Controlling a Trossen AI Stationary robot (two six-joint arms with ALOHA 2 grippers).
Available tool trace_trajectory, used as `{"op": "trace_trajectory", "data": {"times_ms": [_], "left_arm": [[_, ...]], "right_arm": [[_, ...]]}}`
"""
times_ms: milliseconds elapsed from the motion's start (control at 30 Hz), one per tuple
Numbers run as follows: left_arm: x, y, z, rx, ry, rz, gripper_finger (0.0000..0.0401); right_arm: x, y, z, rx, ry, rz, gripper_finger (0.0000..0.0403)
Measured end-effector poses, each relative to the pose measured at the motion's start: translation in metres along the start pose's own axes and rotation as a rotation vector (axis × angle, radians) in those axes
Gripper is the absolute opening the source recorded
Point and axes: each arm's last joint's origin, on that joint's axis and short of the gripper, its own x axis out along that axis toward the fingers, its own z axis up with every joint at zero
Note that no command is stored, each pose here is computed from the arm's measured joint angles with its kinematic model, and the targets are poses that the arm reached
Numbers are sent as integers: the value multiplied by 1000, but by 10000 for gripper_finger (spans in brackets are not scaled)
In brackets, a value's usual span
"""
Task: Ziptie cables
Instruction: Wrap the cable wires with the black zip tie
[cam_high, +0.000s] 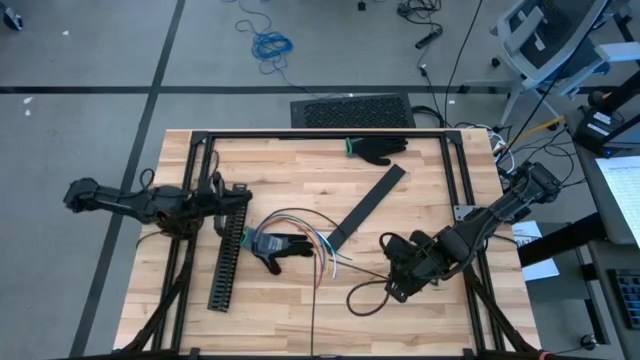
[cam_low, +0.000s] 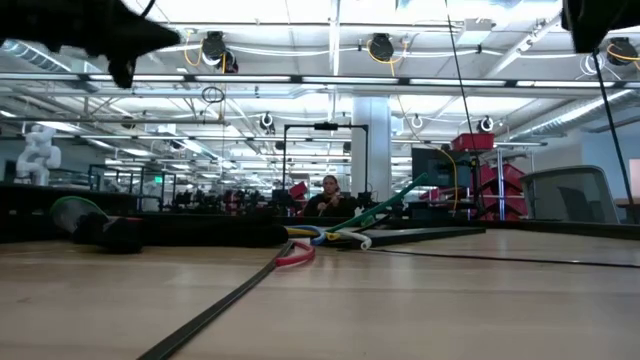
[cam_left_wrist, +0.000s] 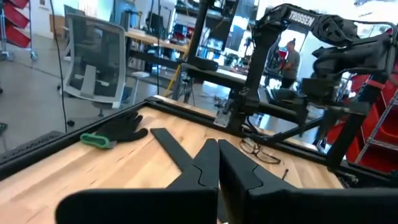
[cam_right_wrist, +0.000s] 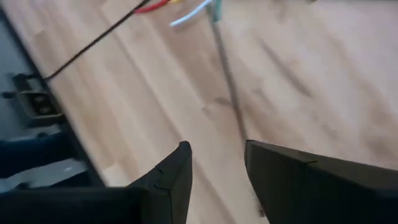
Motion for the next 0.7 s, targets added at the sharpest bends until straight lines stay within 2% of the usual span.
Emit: {"op": "trace_trajectory", "data": {"times_ms": [100,167,233,267,333,467,600,700], "left_arm": [[19,-16,25,104,48,-67,2],[36,-28,37,180,118,-129,2],[55,-38,39,250,235,-187,1],[64,-44,37,278,300,-214,1],[80,-52,30,319,427,-259,1],[105,-68,-2,370,643,-318,1],[125,-76,-29,350,713,-326,1],[143,-80,-40,295,660,-336,0]], "right_arm": [[1,-6,5,-23,-35,-63,117],[2,-10,10,-42,-59,-90,77],[6,-14,16,-62,-87,-117,25],[9,-17,19,-72,-96,-132,13],[13,-22,26,-63,-137,-163,7],[17,-31,41,-71,-230,-229,2],[6,-40,51,-115,-266,-213,1],[-12,-50,53,-140,-327,-208,1]]}}
